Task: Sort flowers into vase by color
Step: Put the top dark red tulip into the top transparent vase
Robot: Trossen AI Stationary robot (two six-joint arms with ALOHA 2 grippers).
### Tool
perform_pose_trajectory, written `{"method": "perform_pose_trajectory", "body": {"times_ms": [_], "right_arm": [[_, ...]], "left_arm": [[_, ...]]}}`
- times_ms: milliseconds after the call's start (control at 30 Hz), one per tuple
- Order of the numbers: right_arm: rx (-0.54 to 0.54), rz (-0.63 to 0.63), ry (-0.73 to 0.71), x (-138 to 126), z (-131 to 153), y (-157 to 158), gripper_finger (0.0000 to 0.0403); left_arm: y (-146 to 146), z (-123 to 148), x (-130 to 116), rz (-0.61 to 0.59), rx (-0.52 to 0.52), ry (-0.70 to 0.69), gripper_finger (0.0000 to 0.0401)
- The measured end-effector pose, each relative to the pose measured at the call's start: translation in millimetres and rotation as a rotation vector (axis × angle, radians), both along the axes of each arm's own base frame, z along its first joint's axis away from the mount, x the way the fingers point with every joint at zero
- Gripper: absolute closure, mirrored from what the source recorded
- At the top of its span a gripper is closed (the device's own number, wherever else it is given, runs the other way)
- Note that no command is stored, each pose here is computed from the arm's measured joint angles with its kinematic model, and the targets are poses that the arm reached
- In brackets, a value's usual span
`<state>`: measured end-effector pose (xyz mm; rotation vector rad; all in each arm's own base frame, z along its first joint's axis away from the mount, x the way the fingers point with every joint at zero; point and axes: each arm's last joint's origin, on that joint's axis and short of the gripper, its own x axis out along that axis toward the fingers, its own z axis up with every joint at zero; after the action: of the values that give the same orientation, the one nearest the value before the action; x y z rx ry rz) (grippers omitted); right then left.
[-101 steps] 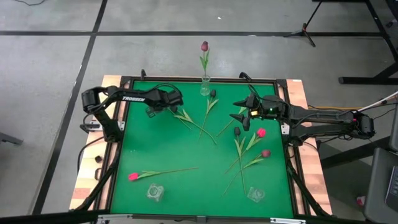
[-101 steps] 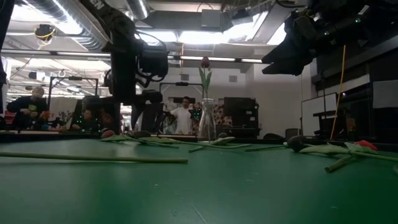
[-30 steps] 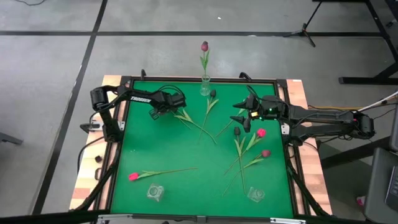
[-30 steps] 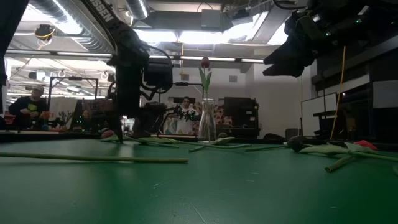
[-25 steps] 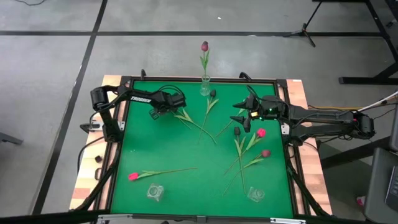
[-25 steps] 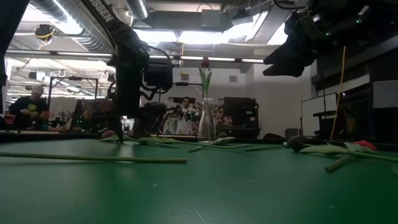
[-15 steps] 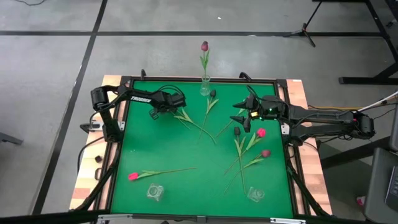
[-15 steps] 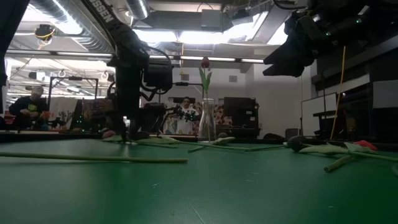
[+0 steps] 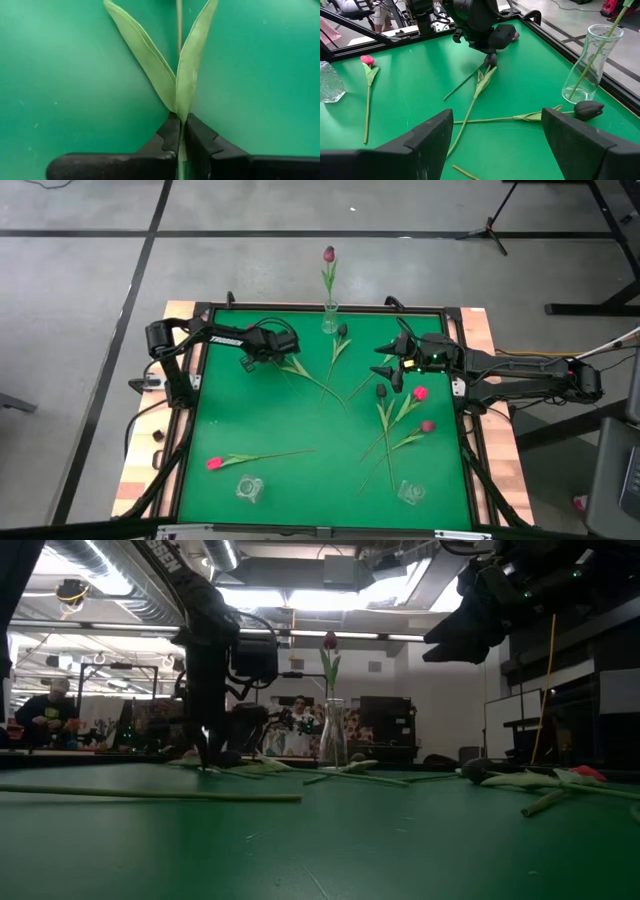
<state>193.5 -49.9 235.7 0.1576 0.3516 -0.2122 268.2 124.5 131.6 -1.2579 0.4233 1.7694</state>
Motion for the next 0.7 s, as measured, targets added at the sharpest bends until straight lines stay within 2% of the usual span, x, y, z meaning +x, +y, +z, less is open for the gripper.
{"method": "perform_pose_trajectory", "body": {"times_ms": [400, 700], "right_arm": [[0.004, 0.009, -0.001, 0.1, 0.1, 0.3, 0.0100], [0.009, 0.024, -0.003, 0.2, 0.2, 0.7, 0.0100]], "left_arm": [[-13.0, 14.6, 2.4, -0.062, 0.076, 0.005, 0.0393], [-24.1, 41.4, 1.2, -0.093, 0.200, -0.044, 0.0394]]}}
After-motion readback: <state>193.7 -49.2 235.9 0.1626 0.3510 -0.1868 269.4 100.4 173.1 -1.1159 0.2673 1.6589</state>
